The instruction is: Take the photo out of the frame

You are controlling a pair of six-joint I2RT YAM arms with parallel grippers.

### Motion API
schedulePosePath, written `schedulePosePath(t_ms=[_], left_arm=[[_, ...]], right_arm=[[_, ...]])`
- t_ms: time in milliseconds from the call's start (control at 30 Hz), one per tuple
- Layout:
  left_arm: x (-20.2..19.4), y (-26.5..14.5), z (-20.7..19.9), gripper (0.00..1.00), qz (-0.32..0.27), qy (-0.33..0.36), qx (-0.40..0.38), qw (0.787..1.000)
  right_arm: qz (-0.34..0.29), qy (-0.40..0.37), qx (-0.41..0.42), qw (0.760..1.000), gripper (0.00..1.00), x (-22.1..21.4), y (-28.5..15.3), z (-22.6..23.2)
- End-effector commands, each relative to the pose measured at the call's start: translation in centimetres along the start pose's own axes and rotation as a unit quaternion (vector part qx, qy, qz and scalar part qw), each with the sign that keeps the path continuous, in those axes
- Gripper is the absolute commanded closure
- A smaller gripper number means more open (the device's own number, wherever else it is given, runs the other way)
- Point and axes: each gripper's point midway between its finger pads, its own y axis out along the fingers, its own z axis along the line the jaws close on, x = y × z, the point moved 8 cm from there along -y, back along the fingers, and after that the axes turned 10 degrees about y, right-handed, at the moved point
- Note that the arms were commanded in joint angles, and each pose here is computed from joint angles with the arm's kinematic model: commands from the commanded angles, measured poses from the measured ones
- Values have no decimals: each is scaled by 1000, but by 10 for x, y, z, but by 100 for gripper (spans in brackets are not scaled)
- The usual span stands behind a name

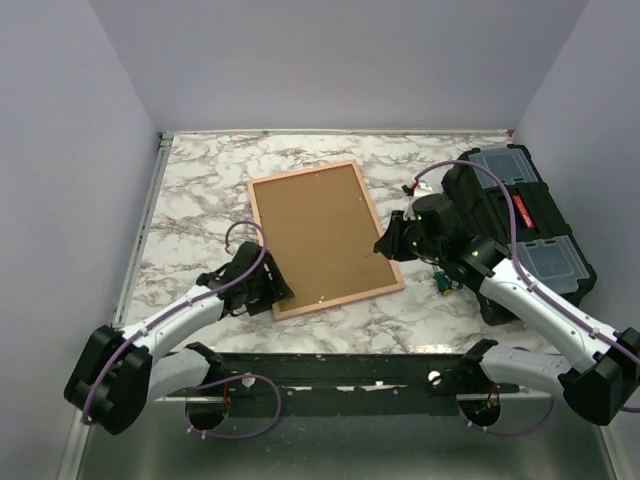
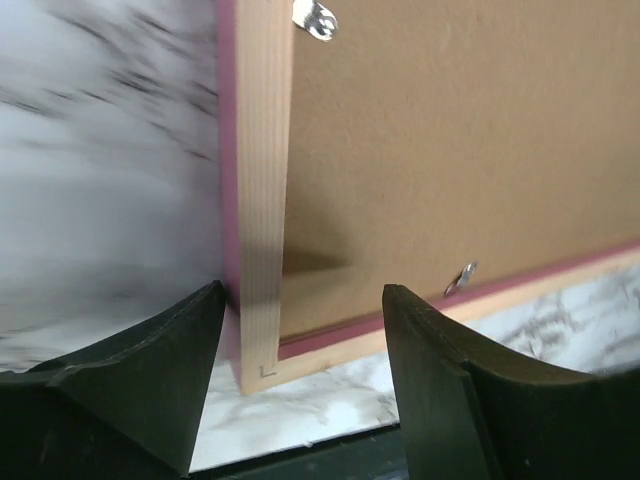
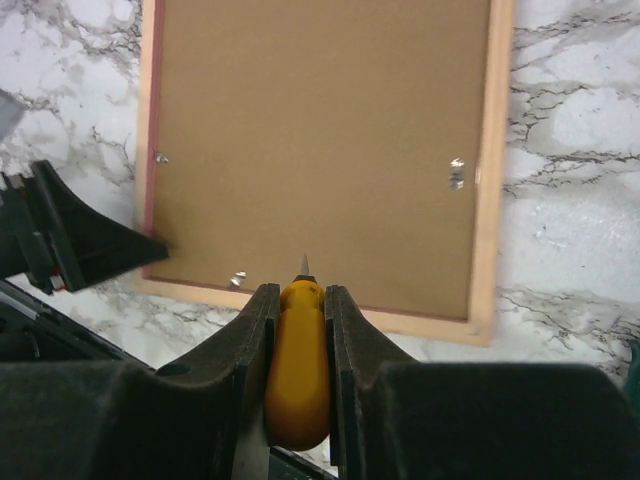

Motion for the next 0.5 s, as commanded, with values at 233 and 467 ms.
schedulePosePath(t_ms=[233, 467], left_arm=[[-17, -14, -152, 22, 35, 86, -256, 962], [46, -27, -113, 11, -19, 96, -225, 970]], right_arm=[[-92, 20, -67, 993, 99, 19, -27, -12], [-92, 17, -71, 993, 99, 19, -32, -14]])
